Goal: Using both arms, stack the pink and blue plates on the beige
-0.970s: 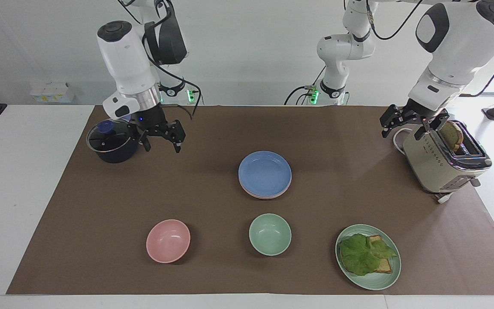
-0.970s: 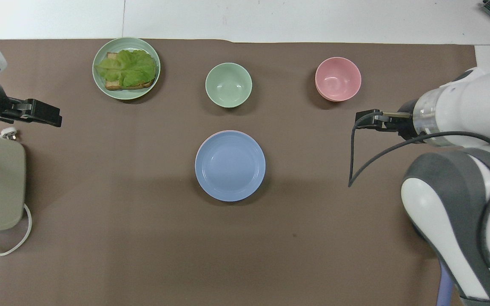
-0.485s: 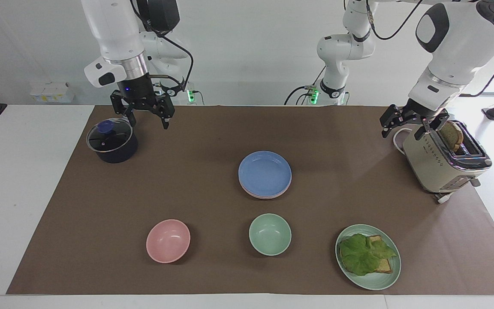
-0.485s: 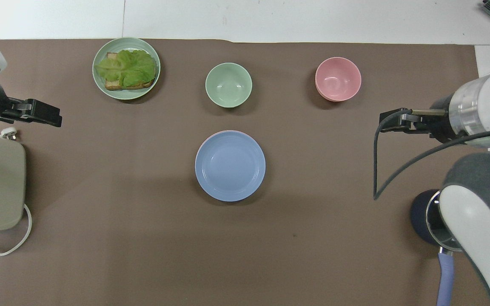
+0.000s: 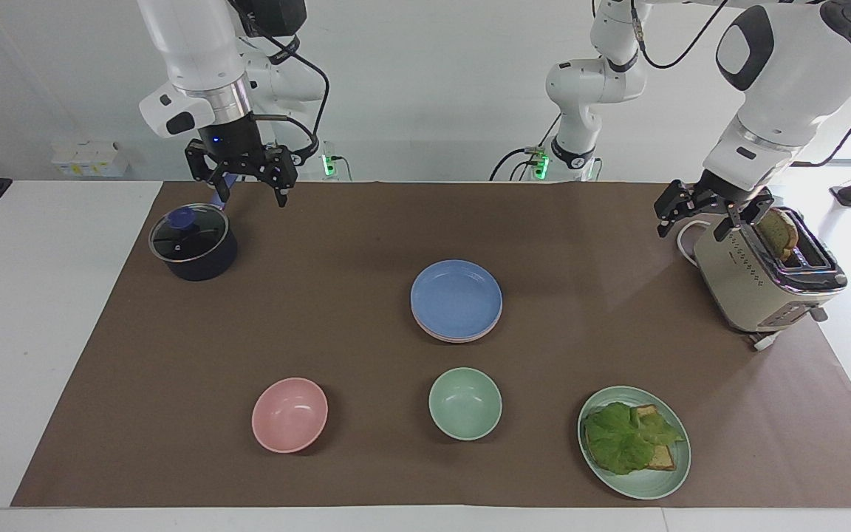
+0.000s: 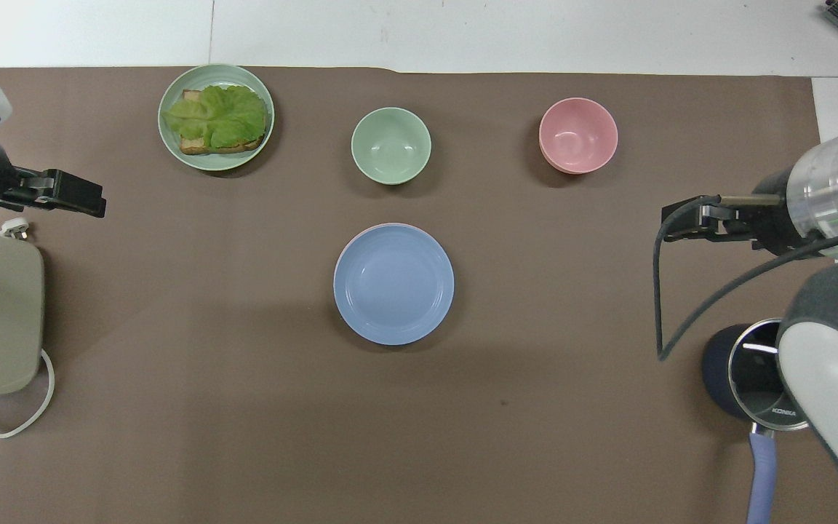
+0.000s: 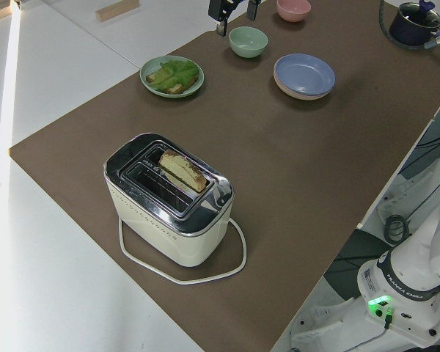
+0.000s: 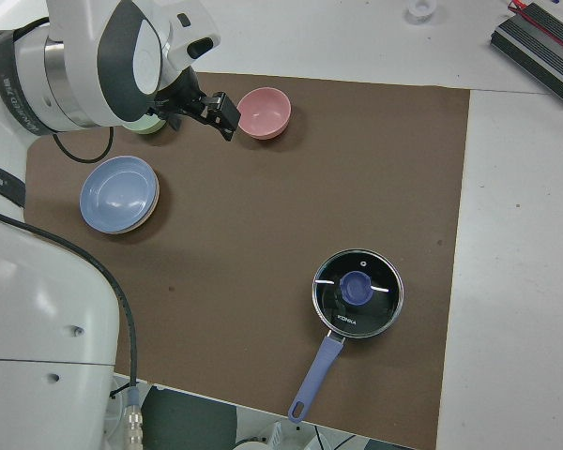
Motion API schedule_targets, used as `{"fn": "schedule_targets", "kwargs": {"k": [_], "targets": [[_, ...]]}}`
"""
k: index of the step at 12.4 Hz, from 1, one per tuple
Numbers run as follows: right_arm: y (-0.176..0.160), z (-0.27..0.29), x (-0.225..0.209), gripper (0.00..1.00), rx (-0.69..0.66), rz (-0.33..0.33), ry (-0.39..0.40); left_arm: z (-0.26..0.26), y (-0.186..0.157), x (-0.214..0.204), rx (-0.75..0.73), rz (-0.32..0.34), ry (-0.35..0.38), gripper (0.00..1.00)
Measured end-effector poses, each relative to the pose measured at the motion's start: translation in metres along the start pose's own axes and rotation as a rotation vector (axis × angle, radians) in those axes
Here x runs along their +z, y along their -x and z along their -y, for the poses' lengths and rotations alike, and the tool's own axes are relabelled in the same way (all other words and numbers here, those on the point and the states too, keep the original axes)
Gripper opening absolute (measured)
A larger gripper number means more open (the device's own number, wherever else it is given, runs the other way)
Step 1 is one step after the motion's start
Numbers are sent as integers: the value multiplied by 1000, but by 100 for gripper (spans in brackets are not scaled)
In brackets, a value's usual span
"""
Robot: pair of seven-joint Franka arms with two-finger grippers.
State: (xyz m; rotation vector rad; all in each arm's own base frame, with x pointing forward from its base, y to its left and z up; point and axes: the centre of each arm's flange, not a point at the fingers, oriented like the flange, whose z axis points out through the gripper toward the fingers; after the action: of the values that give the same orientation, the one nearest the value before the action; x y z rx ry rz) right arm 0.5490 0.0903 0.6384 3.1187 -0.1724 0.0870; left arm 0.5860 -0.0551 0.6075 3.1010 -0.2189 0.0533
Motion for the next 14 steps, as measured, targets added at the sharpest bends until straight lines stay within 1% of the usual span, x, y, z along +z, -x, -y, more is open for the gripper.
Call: {"fn": "schedule_targets", "kwargs": {"k": [5,14], "targets": [[0,-2,-4,100,-2,-1,0,0,0,0,0,0,0,100],[-5,-20,-3,100,-1,3,1,0,0,0,0,0,0,100]]}}
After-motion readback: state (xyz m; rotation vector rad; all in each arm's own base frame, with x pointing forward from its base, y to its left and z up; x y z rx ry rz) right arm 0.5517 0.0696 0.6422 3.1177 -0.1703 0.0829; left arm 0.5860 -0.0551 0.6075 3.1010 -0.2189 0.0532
